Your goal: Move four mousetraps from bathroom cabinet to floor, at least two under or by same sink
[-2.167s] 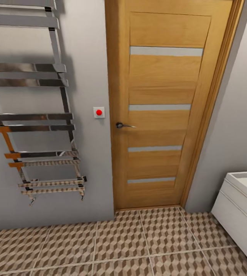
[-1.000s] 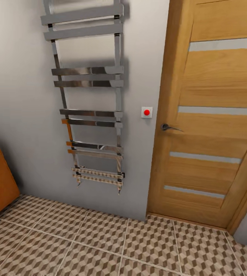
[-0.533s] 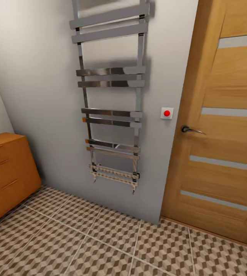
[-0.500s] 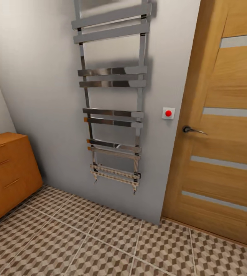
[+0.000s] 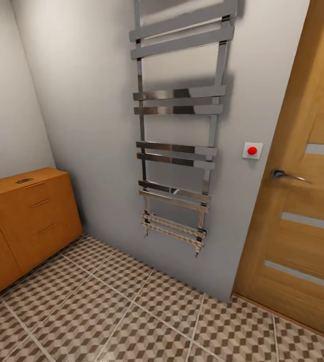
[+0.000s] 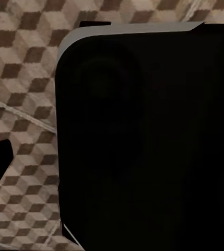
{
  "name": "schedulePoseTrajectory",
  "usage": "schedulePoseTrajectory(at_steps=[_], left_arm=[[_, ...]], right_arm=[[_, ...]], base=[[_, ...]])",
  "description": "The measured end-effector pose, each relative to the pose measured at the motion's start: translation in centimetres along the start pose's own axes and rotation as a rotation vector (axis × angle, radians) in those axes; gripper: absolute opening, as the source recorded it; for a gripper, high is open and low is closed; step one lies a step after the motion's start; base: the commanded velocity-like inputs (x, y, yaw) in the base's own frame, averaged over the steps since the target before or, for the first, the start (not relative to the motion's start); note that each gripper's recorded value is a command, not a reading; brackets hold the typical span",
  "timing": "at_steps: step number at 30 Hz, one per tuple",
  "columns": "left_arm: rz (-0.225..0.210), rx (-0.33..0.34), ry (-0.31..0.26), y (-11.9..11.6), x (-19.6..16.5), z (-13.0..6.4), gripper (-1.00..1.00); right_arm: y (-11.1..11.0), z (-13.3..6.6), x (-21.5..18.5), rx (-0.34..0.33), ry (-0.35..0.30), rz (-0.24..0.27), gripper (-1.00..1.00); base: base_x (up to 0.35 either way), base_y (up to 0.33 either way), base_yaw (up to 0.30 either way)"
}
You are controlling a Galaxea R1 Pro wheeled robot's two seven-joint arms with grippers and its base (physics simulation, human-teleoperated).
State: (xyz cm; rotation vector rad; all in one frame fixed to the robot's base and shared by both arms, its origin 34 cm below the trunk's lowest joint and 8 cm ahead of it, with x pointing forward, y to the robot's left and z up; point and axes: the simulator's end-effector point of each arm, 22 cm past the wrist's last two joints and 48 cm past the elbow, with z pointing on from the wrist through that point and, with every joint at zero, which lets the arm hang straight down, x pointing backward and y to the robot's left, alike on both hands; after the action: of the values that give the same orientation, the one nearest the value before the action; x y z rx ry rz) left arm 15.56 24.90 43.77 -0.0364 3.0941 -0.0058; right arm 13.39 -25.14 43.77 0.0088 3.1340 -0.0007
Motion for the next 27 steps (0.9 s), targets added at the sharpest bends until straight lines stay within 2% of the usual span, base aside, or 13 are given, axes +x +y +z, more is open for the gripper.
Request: schedulePoseTrajectory(at_steps=[5, 12, 27], left_arm=[[-0.002, 0.005, 0.0, -0.3, 0.0, 0.0, 1.0], [-0.002, 0.027, 0.001, -2.0, 0.1, 0.0, 1.0], [-0.004, 0.03, 0.002, -2.3, 0.1, 0.0, 1.0]], right_arm=[[0.0, 0.0, 0.0, 0.0, 0.0, -0.001, 1.0], [0.0, 0.0, 0.0, 0.0, 0.0, -0.001, 1.0], [0.0, 0.0, 0.0, 0.0, 0.0, 0.0, 1.0]], base=[[0.0, 0.0, 0.296], [0.0, 0.0, 0.296], [0.0, 0.0, 0.296]])
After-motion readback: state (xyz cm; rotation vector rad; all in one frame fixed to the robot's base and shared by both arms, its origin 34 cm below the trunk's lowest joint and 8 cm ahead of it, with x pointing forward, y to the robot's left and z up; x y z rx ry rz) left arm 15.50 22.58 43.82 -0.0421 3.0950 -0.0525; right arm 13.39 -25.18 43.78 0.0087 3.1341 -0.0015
